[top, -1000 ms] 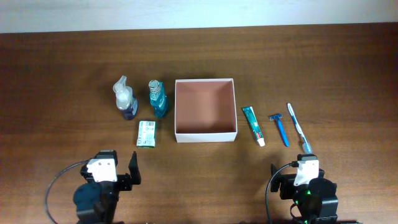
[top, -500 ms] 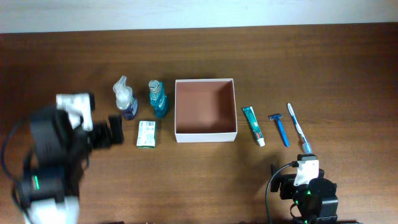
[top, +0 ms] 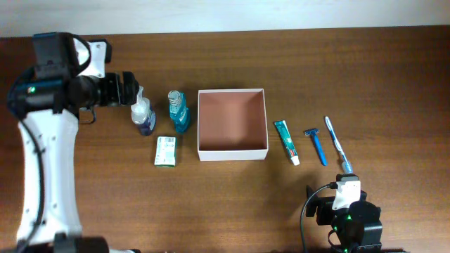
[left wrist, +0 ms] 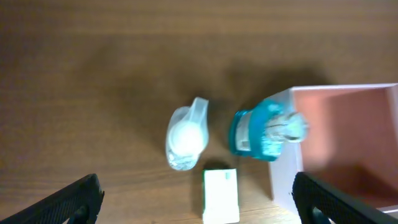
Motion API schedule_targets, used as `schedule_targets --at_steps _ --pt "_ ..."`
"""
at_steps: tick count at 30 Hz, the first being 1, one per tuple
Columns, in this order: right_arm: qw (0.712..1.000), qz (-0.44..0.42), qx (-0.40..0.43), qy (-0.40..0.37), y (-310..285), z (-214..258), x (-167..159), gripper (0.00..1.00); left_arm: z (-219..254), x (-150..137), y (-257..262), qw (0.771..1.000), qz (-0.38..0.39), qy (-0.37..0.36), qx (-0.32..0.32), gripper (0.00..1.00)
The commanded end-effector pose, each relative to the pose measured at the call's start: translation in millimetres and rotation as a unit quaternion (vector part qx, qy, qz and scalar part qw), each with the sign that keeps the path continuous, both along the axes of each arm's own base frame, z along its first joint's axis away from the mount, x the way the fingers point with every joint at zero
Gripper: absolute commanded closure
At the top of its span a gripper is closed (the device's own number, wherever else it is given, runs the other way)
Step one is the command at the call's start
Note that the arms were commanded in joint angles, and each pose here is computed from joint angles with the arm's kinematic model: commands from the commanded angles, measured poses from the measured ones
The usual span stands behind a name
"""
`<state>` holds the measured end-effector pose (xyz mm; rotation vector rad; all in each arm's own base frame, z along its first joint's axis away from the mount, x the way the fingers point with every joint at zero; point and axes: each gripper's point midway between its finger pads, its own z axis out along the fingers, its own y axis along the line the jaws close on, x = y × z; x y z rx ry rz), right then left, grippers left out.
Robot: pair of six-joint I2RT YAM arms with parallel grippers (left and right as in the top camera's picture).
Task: Pack container
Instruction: 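Grasp the clear soap pump bottle with the left gripper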
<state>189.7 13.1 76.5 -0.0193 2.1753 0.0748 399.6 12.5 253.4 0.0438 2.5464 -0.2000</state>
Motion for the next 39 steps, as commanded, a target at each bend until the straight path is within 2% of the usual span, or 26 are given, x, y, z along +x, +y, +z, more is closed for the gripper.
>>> schedule_targets --at_steps 1,7,9,10,25,29,32,35,39 --pt "1.000 -0.003 -0.001 0.000 -1.4 -2.5 0.0 0.01 -24.6 10.6 3.1 0.998 -0.022 0.030 0.041 0.00" --pt "1.000 -0.003 -0.001 0.000 -1.4 -2.5 0.0 0.01 -66.7 30.4 -11.0 0.994 -0.072 0.062 0.056 0.04" --pt "1.000 -0.003 -0.001 0.000 -1.4 -2.5 0.0 0.01 -82.5 32.9 -7.4 0.992 -0.070 0.082 0.071 0.11" --pt "1.000 -0.003 -0.001 0.000 -1.4 -2.5 0.0 0.01 -89.3 33.3 -4.9 0.990 -0.067 0.092 0.080 0.19" --pt "1.000 -0.003 -0.001 0.000 -1.4 -2.5 0.0 0.01 -159.2 41.8 -1.6 0.981 -0.068 0.165 0.079 0.25" --pt "1.000 -0.003 -0.001 0.000 -1.4 -2.5 0.0 0.01 -161.2 42.8 -1.9 0.981 -0.069 0.165 0.079 0.35" --pt "1.000 -0.003 -0.001 0.000 -1.4 -2.5 0.0 0.01 -161.1 42.1 -2.0 0.980 -0.069 0.167 0.079 0.48" --pt "1.000 -0.003 -0.001 0.000 -1.4 -2.5 0.0 0.01 -160.3 40.2 -4.7 0.981 -0.068 0.170 0.070 0.55" --pt "1.000 -0.003 -0.001 0.000 -1.4 -2.5 0.0 0.01 -151.0 36.6 -4.7 0.980 -0.062 0.176 0.067 0.71"
